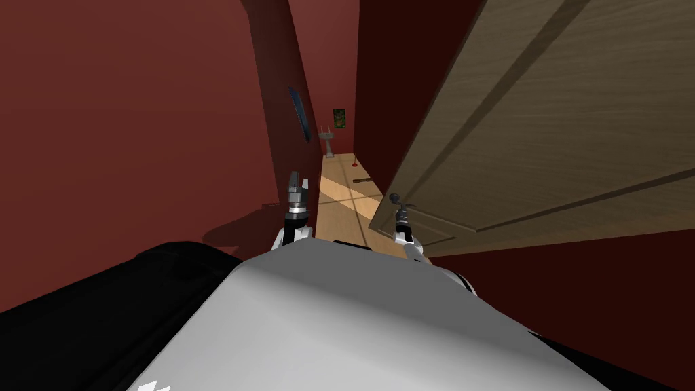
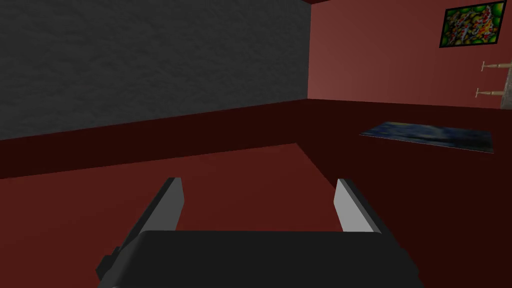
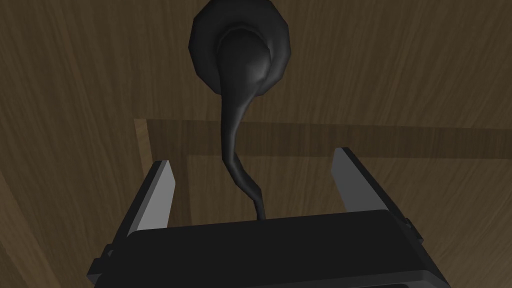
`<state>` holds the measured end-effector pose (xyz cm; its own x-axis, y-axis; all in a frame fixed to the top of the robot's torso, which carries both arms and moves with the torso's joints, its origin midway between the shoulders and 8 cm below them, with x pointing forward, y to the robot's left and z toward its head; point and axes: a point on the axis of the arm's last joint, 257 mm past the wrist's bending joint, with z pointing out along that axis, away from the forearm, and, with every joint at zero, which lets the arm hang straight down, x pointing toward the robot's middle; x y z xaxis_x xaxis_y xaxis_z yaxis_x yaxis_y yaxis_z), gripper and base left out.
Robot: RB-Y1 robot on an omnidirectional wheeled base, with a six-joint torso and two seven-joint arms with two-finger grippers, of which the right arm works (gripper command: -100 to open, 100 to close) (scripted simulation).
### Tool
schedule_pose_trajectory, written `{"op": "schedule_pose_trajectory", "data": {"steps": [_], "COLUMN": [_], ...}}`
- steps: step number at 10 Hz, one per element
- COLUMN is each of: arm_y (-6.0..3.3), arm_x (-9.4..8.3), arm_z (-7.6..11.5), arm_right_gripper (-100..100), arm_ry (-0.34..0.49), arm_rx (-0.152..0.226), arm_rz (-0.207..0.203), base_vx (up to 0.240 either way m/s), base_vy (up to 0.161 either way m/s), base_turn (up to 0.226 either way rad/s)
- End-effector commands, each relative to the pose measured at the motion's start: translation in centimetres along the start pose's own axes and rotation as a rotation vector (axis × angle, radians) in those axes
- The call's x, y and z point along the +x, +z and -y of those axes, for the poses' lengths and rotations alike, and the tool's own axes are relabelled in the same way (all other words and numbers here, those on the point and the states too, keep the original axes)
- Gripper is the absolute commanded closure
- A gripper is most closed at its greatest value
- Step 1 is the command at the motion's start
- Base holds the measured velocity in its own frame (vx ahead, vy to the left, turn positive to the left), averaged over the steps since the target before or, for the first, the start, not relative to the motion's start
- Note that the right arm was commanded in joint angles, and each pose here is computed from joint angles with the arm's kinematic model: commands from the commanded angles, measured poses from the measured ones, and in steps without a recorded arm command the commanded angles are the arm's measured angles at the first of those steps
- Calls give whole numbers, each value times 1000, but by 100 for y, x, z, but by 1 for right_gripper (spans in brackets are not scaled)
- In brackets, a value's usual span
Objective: Pull the door open
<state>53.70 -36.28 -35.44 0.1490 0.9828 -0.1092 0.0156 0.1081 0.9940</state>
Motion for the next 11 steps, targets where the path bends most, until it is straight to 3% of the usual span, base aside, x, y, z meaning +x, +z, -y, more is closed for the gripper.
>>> {"op": "schedule_pose_trajectory", "data": {"steps": [1, 7, 8, 11], "arm_y": [0, 1, 1, 1], "arm_x": [0, 3, 3, 3], "arm_z": [1, 3, 3, 3], "arm_right_gripper": [-100, -100, 100, 100], "arm_ry": [1, 2, 2, 2], "arm_rx": [0, 1, 1, 1], "arm_rz": [0, 0, 0, 0], "base_vx": [183, 174, -14, -25], "base_vy": [55, 77, -2, -10], "base_turn": [-238, -158, 47, 12]}}
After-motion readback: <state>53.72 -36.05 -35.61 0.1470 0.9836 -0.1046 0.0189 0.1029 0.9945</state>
